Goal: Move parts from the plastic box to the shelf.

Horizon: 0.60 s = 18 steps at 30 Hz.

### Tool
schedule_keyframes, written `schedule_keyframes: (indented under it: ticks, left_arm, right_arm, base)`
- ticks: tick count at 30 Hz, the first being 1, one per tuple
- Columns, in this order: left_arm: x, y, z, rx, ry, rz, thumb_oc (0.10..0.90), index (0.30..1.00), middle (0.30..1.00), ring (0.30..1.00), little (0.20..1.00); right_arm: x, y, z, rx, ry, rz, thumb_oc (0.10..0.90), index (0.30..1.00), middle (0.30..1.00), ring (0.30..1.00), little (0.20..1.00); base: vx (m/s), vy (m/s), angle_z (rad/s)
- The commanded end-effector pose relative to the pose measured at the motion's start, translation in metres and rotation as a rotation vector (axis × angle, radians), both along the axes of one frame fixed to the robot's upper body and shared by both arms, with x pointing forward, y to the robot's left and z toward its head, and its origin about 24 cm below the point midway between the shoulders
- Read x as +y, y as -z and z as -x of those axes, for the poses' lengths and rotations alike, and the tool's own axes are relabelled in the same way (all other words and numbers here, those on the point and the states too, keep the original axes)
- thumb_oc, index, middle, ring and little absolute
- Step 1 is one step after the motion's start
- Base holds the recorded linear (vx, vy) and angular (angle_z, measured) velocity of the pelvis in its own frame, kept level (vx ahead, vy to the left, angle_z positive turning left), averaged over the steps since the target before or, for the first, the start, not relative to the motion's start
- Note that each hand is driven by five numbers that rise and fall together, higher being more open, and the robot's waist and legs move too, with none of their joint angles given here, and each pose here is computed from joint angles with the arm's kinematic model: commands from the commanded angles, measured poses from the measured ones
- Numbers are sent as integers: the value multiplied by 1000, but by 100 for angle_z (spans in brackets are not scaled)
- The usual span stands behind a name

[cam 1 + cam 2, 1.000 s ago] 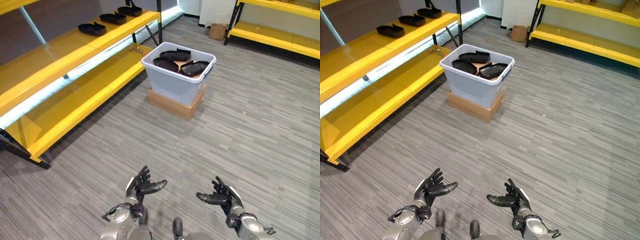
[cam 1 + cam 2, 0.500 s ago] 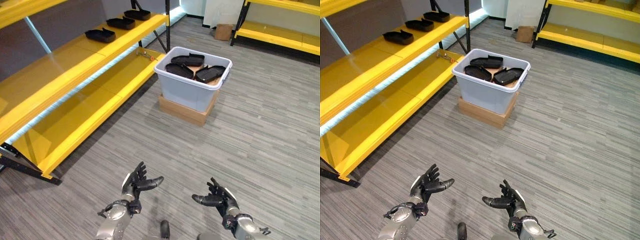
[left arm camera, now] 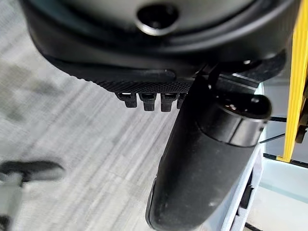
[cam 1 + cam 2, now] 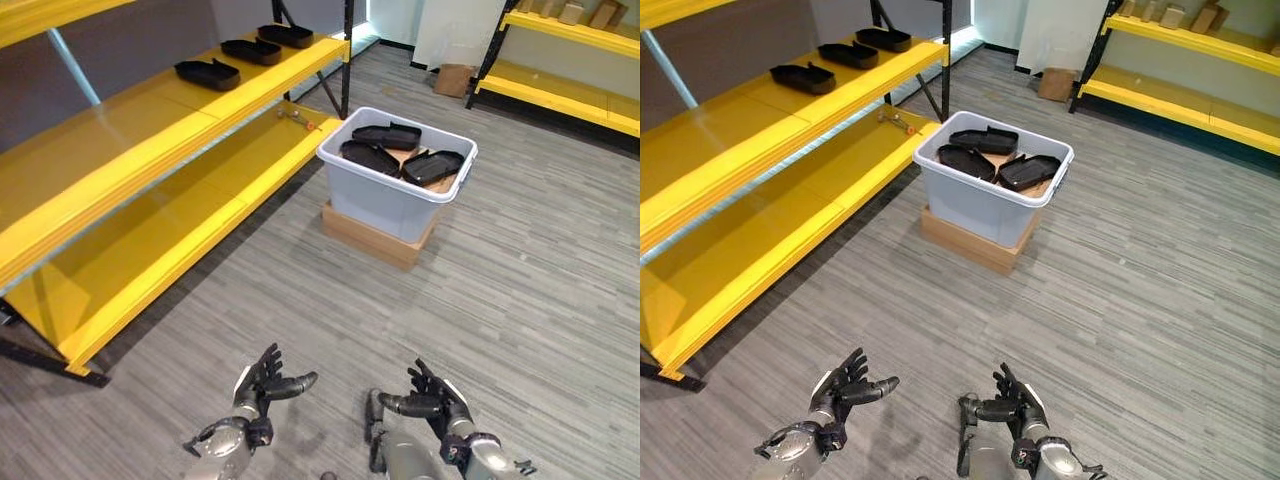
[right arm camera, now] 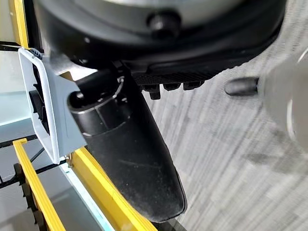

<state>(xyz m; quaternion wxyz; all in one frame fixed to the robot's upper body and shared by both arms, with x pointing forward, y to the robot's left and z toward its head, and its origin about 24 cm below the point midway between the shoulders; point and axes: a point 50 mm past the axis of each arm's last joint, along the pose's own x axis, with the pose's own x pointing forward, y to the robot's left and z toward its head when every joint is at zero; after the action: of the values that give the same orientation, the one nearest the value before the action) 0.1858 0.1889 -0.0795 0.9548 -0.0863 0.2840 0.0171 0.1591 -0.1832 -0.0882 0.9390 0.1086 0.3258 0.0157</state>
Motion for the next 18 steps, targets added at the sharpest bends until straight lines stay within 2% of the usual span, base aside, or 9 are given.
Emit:
schedule_keyframes:
  ticks: [1,11,18]
  left_arm:
    - [-9,-41,-34,-250,45,35,900,1000,1000,1000,1000]
    - [-13,-39,-32,-239,35,67,900,1000,1000,1000,1000]
    - [-12,-29,-22,-182,5,91,900,1000,1000,1000,1000]
  right_arm:
    - [-3,-38,-36,-232,-12,-12,900,1000,1000,1000,1000]
    - [-15,-41,-36,-236,-6,9,900,1000,1000,1000,1000]
    - [-19,-42,-34,-238,-8,63,900,1000,1000,1000,1000]
  base:
    - [215,-136,-7]
    - [206,-173,-19]
    - [252,56,-56]
